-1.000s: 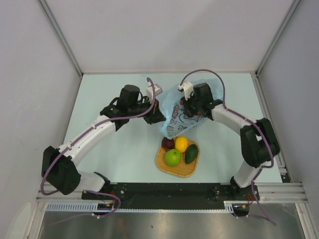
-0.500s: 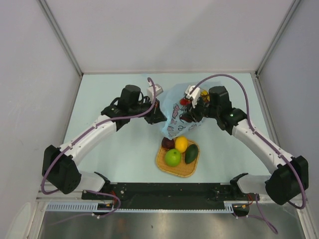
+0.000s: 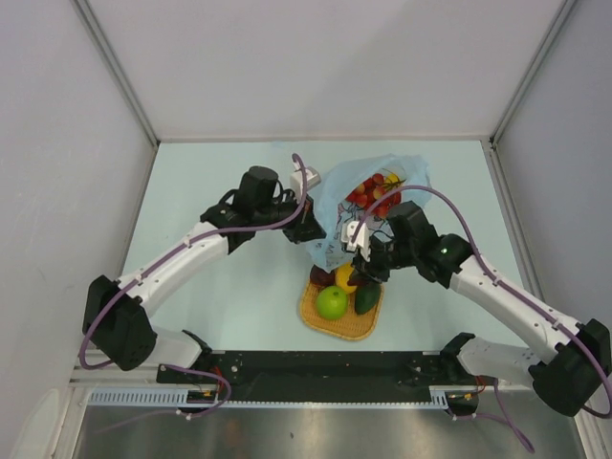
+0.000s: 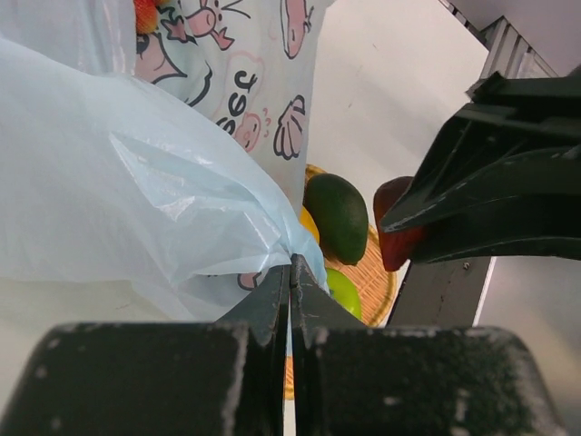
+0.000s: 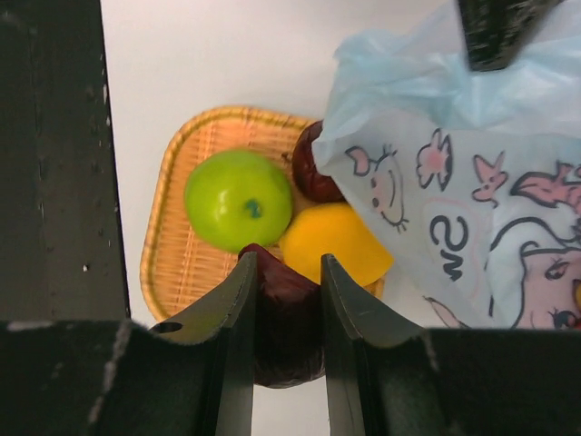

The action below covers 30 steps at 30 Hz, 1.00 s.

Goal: Take the fake fruits out of the plastic bag
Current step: Take out the fake fruit from the plastic bag, then place the fake fruit on the plate.

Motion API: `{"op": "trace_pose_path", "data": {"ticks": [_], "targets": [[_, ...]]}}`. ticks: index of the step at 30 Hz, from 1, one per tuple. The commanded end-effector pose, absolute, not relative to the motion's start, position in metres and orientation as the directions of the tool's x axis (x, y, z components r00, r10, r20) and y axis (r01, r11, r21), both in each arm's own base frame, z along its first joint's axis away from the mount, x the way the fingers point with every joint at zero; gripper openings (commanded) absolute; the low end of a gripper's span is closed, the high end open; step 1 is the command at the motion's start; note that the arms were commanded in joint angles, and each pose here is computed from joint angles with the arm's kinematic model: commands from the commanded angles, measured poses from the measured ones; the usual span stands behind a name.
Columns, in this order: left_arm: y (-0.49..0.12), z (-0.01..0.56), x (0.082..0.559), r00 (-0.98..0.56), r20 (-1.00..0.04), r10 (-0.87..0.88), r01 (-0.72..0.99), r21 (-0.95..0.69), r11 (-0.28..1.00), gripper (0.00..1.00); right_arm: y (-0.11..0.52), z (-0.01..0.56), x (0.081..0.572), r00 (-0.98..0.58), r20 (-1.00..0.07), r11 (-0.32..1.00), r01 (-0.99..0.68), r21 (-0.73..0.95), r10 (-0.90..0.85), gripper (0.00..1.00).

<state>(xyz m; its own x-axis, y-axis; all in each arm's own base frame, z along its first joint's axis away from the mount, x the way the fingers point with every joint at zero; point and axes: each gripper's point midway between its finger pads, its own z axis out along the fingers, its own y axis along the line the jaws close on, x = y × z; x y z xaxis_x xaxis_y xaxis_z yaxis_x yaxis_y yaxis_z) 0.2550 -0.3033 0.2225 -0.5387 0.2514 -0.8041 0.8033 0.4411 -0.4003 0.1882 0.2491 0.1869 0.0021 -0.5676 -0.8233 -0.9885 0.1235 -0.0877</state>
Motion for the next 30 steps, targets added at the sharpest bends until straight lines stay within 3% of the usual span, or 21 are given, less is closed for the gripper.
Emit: {"op": "trace_pose_path", "data": {"ticks": [1, 11, 22, 23, 27, 30], "targets": [[-0.315, 0.231, 0.252, -0.514, -0.821, 0.250, 0.823, -0.390, 0.412, 0.00, 0.241, 0.159, 0.168, 0.023, -0.779, 0.018, -0.999, -0.044, -0.627, 0.02], [-0.324, 0.217, 0.229, -0.542, -0.792, 0.281, 0.823, -0.431, 0.371, 0.00, 0.245, 0.126, 0.122, -0.074, -0.763, -0.024, -0.993, 0.117, -0.643, 0.04], [-0.320, 0.217, 0.222, -0.536, -0.796, 0.280, 0.826, -0.425, 0.370, 0.00, 0.253, 0.095, 0.127, -0.054, -0.768, 0.004, -0.998, 0.067, -0.638, 0.11], [-0.319, 0.218, 0.222, -0.531, -0.800, 0.279, 0.827, -0.420, 0.373, 0.00, 0.254, 0.093, 0.129, -0.044, -0.766, 0.005, -0.999, 0.053, -0.641, 0.14], [-0.316, 0.219, 0.222, -0.524, -0.805, 0.276, 0.829, -0.408, 0.384, 0.00, 0.253, 0.091, 0.133, -0.030, -0.762, 0.015, -1.000, 0.027, -0.647, 0.52], [-0.315, 0.219, 0.221, -0.520, -0.808, 0.277, 0.832, -0.404, 0.381, 0.00, 0.251, 0.091, 0.134, -0.036, -0.757, 0.030, -0.999, 0.021, -0.652, 0.65]]}}
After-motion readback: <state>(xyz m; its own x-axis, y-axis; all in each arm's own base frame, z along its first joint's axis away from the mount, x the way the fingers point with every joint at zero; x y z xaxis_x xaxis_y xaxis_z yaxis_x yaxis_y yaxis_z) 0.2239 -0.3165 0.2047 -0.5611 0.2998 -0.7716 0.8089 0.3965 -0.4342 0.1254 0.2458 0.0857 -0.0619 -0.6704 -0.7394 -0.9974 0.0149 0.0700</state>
